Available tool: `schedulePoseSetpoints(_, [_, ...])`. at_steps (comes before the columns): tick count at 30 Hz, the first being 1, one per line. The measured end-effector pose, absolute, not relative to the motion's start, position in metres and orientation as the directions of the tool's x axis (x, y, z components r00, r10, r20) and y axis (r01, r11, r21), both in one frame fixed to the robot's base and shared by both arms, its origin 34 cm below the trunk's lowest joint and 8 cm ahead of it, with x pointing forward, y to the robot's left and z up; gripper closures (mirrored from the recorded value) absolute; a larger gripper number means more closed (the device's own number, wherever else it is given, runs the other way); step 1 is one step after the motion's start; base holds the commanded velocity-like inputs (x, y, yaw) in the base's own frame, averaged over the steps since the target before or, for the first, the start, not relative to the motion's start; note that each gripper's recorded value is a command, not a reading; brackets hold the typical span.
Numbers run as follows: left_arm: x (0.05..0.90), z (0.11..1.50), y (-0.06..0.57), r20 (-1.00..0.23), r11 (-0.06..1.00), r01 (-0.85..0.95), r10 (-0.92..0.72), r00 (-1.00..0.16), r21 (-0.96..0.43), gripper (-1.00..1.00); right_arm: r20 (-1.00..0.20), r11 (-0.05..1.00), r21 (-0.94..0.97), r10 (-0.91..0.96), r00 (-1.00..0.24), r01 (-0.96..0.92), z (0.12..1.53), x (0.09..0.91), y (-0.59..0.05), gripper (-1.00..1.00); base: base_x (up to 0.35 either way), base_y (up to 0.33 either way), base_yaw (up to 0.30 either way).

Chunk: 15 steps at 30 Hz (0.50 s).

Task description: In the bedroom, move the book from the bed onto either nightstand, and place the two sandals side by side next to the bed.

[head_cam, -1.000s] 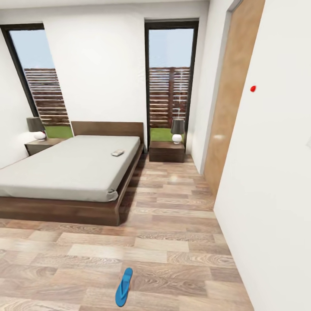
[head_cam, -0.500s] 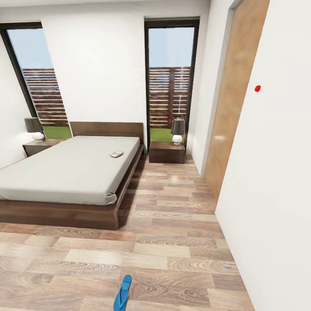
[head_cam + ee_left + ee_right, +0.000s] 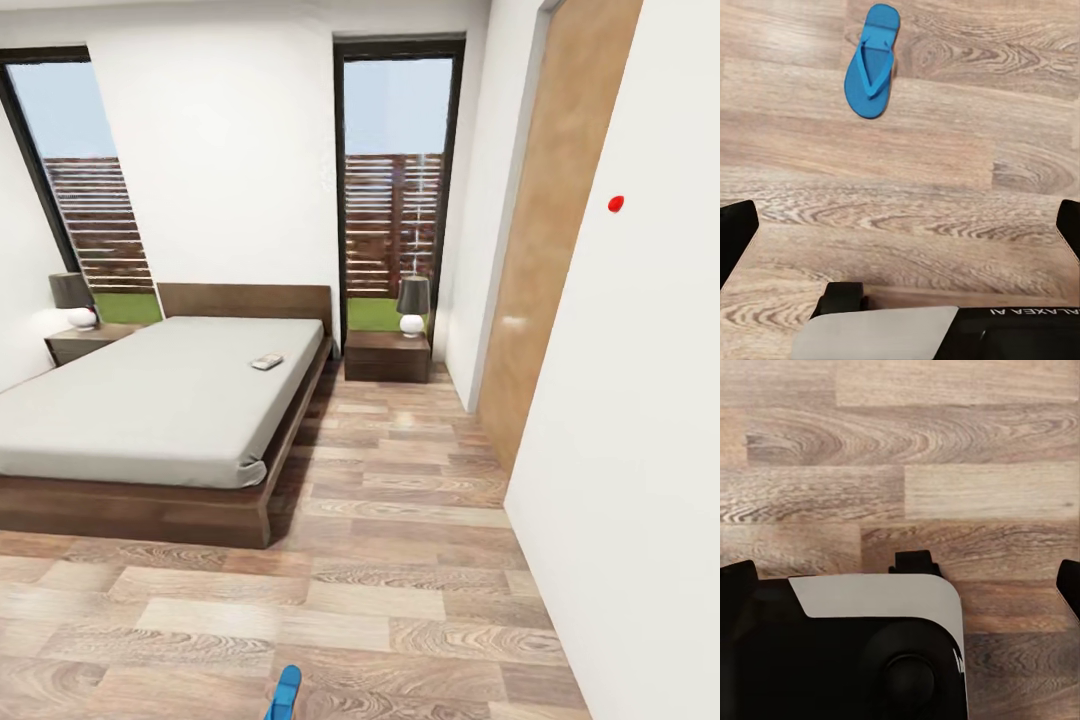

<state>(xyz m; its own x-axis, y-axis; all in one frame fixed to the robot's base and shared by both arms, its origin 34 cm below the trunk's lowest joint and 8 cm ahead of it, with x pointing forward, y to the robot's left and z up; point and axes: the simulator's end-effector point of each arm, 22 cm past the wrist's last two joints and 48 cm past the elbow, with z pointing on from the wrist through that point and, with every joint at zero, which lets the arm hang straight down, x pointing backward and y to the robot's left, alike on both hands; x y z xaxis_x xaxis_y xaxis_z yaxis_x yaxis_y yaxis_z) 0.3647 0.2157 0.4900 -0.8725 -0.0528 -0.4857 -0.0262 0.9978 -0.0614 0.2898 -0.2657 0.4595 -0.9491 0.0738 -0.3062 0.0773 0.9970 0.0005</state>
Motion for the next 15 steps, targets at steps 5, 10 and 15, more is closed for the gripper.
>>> schedulePoseSetpoints(5, [0.3647, 0.4900, 0.2157, -0.486, 0.998, -0.026, -0.053, -0.873, -0.061, -1.00, -0.306, 0.997, 0.001, 0.074, -0.949, 0.077, 0.4595, 0.2900, -0.2657, -1.00, 0.294, 0.000, 0.000])
schedulePoseSetpoints(10, [0.3648, 0.4898, 0.2157, -0.485, 0.998, -0.026, -0.053, -0.873, -0.061, -1.00, -0.306, 0.997, 0.000, 0.074, -0.949, 0.077, 0.4594, 0.2902, -0.2657, -1.00, 0.119, 0.000, 0.000])
schedulePoseSetpoints(15, [0.3648, 0.4897, 0.2157, -0.485, 0.998, -0.026, -0.053, -0.873, -0.061, -1.00, -0.306, 0.997, 0.000, 0.074, -0.949, 0.077, 0.4593, 0.2901, -0.2657, -1.00, 0.013, 0.000, -0.079])
